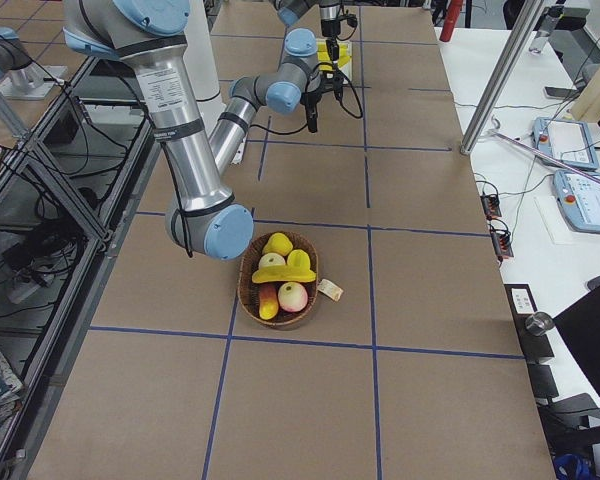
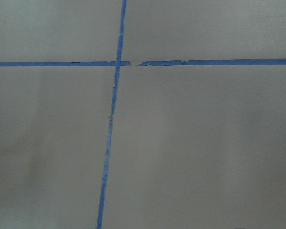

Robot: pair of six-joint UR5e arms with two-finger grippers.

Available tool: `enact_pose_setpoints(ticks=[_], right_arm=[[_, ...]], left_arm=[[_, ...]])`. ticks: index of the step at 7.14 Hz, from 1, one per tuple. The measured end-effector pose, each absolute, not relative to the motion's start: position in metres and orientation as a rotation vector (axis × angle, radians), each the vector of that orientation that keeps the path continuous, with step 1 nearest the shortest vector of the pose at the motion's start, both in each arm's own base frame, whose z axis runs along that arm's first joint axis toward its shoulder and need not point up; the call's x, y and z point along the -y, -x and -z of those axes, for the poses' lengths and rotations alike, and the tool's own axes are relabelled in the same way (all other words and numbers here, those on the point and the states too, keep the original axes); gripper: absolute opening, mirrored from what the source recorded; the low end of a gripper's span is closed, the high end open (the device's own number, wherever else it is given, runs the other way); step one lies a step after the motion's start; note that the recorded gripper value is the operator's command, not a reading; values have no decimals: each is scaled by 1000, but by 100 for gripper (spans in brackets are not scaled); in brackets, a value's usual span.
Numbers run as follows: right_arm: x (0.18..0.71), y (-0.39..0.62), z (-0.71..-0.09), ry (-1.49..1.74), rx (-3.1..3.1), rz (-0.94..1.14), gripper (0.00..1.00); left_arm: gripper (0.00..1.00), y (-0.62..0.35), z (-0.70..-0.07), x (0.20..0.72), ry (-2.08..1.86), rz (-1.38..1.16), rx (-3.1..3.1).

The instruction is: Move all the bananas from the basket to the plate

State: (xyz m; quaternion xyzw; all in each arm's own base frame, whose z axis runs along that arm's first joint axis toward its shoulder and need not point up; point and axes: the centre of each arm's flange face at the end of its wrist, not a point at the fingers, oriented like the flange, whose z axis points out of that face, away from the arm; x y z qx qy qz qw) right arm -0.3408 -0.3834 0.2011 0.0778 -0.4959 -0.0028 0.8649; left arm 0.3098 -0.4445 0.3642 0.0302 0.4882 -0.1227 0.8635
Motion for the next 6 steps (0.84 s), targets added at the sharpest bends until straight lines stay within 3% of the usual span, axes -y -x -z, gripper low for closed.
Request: enact_pose_setpoints(ticks=[6], right_arm=[[387, 339, -216, -152, 1005, -14, 100]], left_arm=[[3, -277, -509, 461, 15, 235, -737]])
